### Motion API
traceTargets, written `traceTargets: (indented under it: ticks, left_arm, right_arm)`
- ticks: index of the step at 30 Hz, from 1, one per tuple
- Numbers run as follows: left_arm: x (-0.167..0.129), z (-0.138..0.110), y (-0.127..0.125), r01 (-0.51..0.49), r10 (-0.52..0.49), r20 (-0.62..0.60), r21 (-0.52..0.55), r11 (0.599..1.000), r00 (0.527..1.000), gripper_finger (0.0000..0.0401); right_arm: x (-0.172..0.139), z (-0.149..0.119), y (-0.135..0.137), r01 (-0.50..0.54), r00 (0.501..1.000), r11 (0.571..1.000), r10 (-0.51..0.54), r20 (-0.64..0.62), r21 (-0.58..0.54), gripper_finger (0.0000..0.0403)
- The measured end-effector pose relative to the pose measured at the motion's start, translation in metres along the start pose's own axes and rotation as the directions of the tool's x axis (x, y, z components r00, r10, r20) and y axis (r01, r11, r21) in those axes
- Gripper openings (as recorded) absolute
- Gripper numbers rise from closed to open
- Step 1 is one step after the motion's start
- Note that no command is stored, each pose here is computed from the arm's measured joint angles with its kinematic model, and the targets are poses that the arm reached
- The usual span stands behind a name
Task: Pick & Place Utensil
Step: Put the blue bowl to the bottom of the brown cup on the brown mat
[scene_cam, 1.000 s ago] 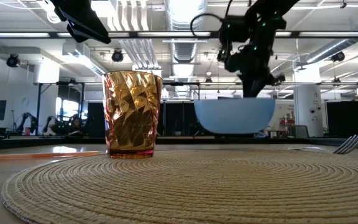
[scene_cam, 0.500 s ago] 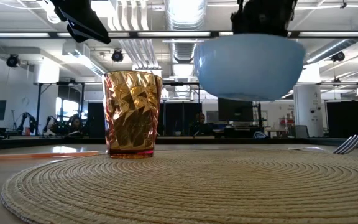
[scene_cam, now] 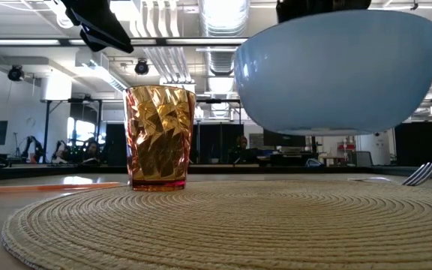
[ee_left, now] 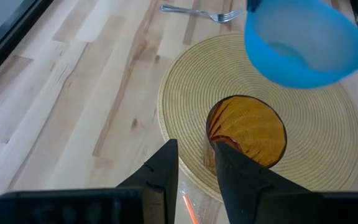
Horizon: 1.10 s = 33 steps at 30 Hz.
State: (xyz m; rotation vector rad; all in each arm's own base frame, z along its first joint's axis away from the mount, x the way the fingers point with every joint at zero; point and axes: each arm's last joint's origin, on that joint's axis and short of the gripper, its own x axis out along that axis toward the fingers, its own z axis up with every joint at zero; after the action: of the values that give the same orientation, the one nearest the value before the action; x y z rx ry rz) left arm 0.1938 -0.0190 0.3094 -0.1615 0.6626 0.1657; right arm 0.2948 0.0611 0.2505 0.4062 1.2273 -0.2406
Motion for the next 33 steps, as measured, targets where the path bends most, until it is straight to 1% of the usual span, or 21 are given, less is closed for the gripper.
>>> traceTargets:
  ticks: [10,15,21,33]
  left_arm:
    - [0.0,0.0,0.0,-0.001,0.001,-0.001,-0.005,1.0,1.0,0.0097]
    - [0.0,0.0,0.0,-0.001,0.001,-0.002,-0.004,1.0,1.0,0.0097]
    - [0.0,-0.001,0.0,-0.003,0.003,-0.009,0.001,1.0,1.0,0.0097]
    - [0.0,-0.002,0.001,-0.007,0.006,-0.021,-0.009,1.0,1.0,0.0097]
  right_arm:
    - [0.022,0.019,0.044,-0.013,1.0,0.988,0.01,-0.022,-0.155,0.0008]
    - [0.029,0.027,0.059,-0.023,1.0,0.978,0.019,-0.024,-0.206,0.0008]
    - [0.041,0.032,0.064,-0.026,1.0,0.976,0.022,-0.022,-0.216,0.0008]
    - [0.048,0.033,0.066,-0.043,0.999,0.976,0.045,0.005,-0.214,0.0008]
